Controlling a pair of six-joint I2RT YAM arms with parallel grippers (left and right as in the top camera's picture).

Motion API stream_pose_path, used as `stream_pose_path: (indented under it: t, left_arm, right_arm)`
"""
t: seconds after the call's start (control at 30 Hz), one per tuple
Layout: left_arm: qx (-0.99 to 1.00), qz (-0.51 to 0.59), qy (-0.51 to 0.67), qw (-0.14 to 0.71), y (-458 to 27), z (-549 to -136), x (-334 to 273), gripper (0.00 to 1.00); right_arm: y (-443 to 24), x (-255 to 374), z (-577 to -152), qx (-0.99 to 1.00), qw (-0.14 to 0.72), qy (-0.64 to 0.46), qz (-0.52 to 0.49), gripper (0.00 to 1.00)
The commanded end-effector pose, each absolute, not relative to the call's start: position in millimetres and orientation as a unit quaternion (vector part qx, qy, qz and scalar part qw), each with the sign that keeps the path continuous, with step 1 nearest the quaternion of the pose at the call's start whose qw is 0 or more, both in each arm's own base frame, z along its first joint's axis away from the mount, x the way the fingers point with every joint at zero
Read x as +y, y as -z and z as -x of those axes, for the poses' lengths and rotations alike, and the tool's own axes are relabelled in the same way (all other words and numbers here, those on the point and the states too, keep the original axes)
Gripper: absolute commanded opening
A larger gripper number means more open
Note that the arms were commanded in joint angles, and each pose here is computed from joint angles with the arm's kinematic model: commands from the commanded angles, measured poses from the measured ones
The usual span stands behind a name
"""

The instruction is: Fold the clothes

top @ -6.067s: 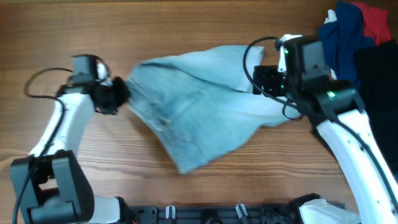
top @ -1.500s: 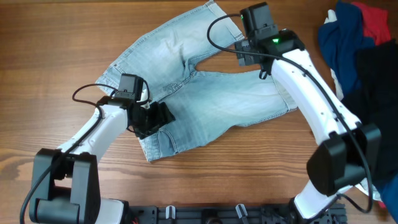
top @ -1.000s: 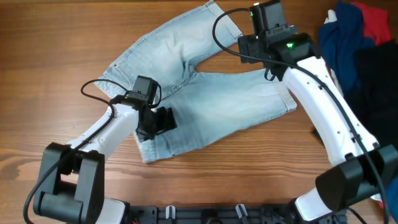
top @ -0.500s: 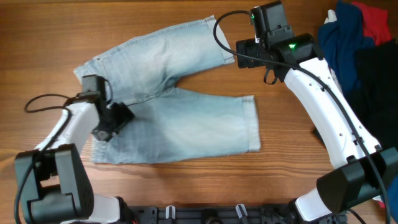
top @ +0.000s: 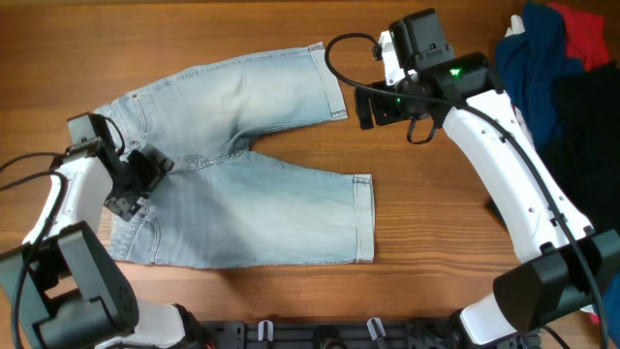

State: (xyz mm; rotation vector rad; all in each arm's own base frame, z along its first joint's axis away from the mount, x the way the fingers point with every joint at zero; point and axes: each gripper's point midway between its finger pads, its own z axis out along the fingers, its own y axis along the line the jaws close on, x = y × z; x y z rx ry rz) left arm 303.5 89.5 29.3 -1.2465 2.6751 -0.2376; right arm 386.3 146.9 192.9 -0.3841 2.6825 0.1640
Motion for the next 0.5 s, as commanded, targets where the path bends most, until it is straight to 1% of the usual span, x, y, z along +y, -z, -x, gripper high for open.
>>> stream_pose_path:
  t: [0.0, 0.1, 0.17, 0.3, 0.47]
  left_arm:
    - [0.901, 0.392, 0.106, 0.154, -74, -321, 85, 1.0]
    - [0.896, 0.411, 0.087, 0.147, -90, -300, 85, 1.0]
    - [0.894, 0.419, 0.087, 0.131, -96, -286, 79, 1.0]
    - [0.887, 0.447, 0.084, 0.086, -101, -255, 69, 1.0]
    - [0.867, 0.492, 0.064, 0.046, -103, -229, 65, 1.0]
  right_arm:
    - [-198, 154, -377, 0.962, 0.205, -0.084, 0.162, 1.0]
    - [-180, 160, -348, 0.968, 0.14, -0.118, 0.171, 1.0]
    - [-163, 155, -333, 0.977, 0.103, -0.116, 0.147, 1.0]
    - [-135, 151, -313, 0.987, 0.055, -0.11, 0.103, 1.0]
    - [-108, 164, -284, 0.987, 0.018, -0.105, 0.119, 1.0]
